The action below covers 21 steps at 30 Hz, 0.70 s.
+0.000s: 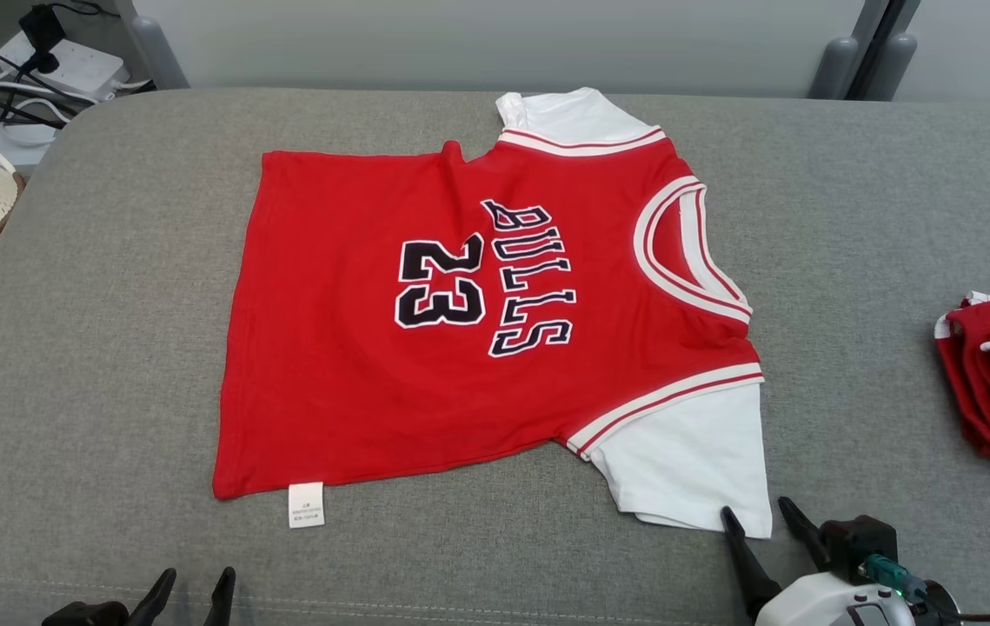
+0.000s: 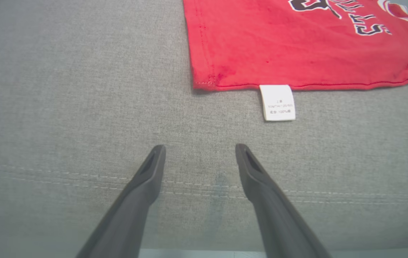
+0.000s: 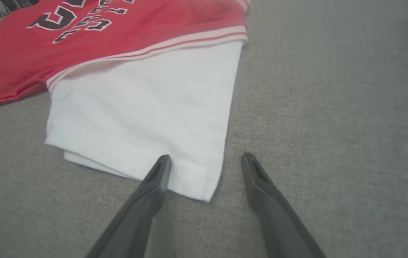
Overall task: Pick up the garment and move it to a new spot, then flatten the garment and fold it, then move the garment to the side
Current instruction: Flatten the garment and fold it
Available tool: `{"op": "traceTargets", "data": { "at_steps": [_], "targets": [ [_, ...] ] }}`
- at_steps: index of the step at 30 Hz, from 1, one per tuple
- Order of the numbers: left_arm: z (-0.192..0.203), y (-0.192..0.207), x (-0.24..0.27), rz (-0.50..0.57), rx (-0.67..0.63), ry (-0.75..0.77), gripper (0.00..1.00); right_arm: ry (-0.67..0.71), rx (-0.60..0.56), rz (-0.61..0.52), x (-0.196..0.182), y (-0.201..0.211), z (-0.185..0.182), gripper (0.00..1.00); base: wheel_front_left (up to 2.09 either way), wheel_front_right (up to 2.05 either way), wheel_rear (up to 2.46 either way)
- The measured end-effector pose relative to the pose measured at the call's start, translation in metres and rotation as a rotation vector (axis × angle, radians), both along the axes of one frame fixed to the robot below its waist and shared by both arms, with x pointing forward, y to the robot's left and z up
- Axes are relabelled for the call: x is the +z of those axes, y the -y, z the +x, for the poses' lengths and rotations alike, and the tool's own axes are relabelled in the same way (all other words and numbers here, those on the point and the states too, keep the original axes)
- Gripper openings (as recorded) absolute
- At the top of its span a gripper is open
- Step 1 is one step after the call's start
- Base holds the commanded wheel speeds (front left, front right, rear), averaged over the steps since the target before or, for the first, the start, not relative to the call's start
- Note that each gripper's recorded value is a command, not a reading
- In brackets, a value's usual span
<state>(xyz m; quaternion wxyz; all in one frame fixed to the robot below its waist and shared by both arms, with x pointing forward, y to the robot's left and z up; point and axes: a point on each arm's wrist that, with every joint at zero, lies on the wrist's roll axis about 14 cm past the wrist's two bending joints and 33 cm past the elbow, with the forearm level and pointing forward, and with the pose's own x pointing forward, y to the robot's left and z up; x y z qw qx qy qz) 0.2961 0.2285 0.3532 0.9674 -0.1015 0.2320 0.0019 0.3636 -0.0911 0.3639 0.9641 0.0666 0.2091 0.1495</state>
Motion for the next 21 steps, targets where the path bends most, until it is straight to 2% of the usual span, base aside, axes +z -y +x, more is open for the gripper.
{"op": "traceTargets", "data": {
  "at_steps": [1, 2, 3, 4, 5, 13, 16, 21],
  "targets": [
    [0.0, -0.002, 0.0, 0.001, 0.004, -0.001, 1.0, -0.003, 0.009, -0.001, -0.001, -0.003, 0.001, 0.97, 0.0, 0.0, 0.0],
    [0.001, -0.003, 0.0, 0.001, 0.006, 0.0, 1.0, -0.008, 0.018, -0.001, -0.003, -0.005, 0.002, 0.75, 0.0, 0.0, 0.0],
    [0.002, -0.004, 0.001, -0.001, 0.008, 0.002, 1.0, -0.023, 0.021, -0.003, -0.006, -0.005, 0.002, 0.43, 0.0, 0.0, 0.0],
    [0.003, -0.005, 0.001, -0.006, 0.014, 0.003, 1.0, -0.029, 0.023, -0.002, -0.007, -0.005, 0.004, 0.29, 0.0, 0.0, 0.0],
    [0.003, -0.006, 0.002, -0.013, 0.021, 0.004, 1.0, -0.031, 0.022, 0.001, -0.007, -0.005, 0.005, 0.01, 0.0, 0.0, 0.0],
    [0.037, -0.008, 0.019, -0.027, 0.015, 0.072, 1.0, -0.016, -0.016, 0.014, -0.006, 0.001, 0.01, 0.0, 0.0, 0.0, 0.0],
    [0.052, -0.004, 0.021, -0.062, 0.018, 0.085, 1.0, -0.006, -0.026, 0.009, -0.004, 0.006, 0.011, 0.0, 0.0, 0.0, 0.0],
    [0.064, 0.004, 0.006, -0.108, -0.002, 0.031, 1.0, 0.01, -0.042, 0.011, -0.002, 0.011, 0.01, 0.0, 0.0, 0.0, 0.0]
  ]
}}
